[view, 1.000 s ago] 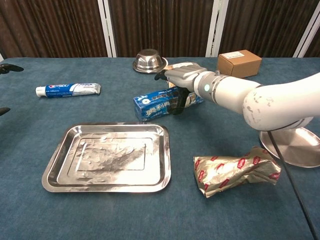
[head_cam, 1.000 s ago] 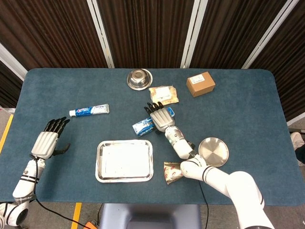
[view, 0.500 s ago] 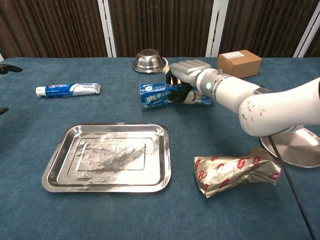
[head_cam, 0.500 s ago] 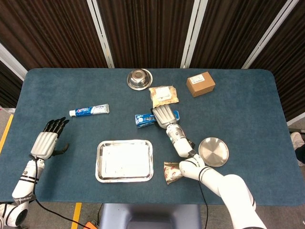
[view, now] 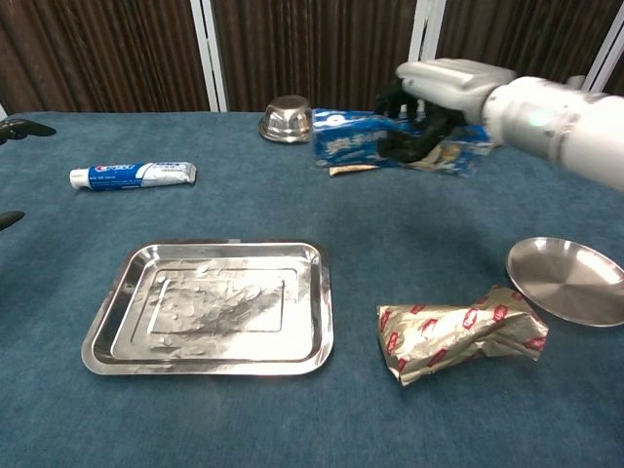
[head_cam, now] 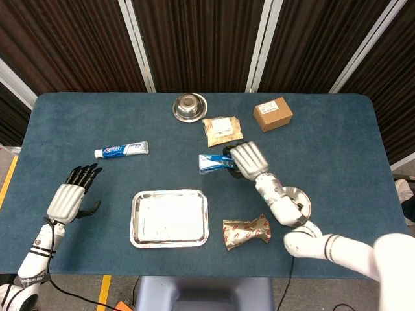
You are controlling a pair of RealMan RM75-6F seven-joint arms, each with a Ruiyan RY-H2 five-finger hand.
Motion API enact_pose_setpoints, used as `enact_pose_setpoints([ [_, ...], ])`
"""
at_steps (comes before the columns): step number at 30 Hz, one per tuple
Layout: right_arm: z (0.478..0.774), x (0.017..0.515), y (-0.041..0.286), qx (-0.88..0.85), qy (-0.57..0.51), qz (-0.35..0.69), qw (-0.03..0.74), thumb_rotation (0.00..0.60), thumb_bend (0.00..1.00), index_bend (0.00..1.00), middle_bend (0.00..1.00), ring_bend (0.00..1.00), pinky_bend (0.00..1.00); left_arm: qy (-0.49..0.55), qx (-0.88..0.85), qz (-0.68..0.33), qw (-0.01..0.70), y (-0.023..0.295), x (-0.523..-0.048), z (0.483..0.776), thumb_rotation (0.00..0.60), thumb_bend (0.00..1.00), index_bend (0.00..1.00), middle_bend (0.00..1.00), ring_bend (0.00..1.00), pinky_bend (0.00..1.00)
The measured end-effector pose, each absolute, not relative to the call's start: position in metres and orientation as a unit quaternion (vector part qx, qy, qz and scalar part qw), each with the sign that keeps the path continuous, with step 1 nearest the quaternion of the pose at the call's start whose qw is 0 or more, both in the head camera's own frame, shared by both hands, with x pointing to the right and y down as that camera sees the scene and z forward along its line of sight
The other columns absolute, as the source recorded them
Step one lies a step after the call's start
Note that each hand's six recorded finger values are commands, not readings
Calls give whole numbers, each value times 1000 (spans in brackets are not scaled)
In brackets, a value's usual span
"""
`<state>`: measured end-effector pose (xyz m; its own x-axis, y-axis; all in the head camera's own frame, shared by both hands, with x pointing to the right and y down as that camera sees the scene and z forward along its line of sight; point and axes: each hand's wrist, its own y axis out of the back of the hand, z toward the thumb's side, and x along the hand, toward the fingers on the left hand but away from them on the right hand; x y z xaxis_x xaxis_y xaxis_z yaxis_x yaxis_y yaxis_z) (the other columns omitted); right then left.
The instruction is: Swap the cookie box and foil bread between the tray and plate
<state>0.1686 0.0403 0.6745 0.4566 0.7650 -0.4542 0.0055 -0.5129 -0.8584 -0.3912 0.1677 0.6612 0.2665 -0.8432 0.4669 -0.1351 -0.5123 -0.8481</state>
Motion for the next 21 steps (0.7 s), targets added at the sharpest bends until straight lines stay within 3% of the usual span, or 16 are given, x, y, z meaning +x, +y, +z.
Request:
enact_pose_setpoints([
  [6, 644, 286, 102, -719, -258, 522, 379, 600, 549, 939, 690, 630, 745, 330, -728, -485, 354, 178, -377, 659, 600, 375, 0, 0, 0, 0],
  [9, 651, 316, 125, -713, -252, 547, 358, 600, 549, 933, 690, 630, 735, 322, -736, -477, 358, 184, -371, 658, 600, 374, 0, 0, 0, 0],
  [15, 676, 345, 137, -702, -235, 565, 365, 600, 549, 853, 690, 587, 689, 306, -738, -477, 366, 193, -363, 658, 600, 373, 0, 0, 0, 0],
  [18, 691, 348, 145, -703, -219, 568, 368, 600, 549, 675, 601, 504, 610, 304, -737, -481, 365, 195, -364, 658, 600, 375, 0, 0, 0, 0],
  [21, 701, 346, 153, -711, -200, 571, 358, 600, 548, 436, 415, 380, 510, 304, -736, -485, 362, 196, -366, 660, 600, 376, 0, 0, 0, 0],
])
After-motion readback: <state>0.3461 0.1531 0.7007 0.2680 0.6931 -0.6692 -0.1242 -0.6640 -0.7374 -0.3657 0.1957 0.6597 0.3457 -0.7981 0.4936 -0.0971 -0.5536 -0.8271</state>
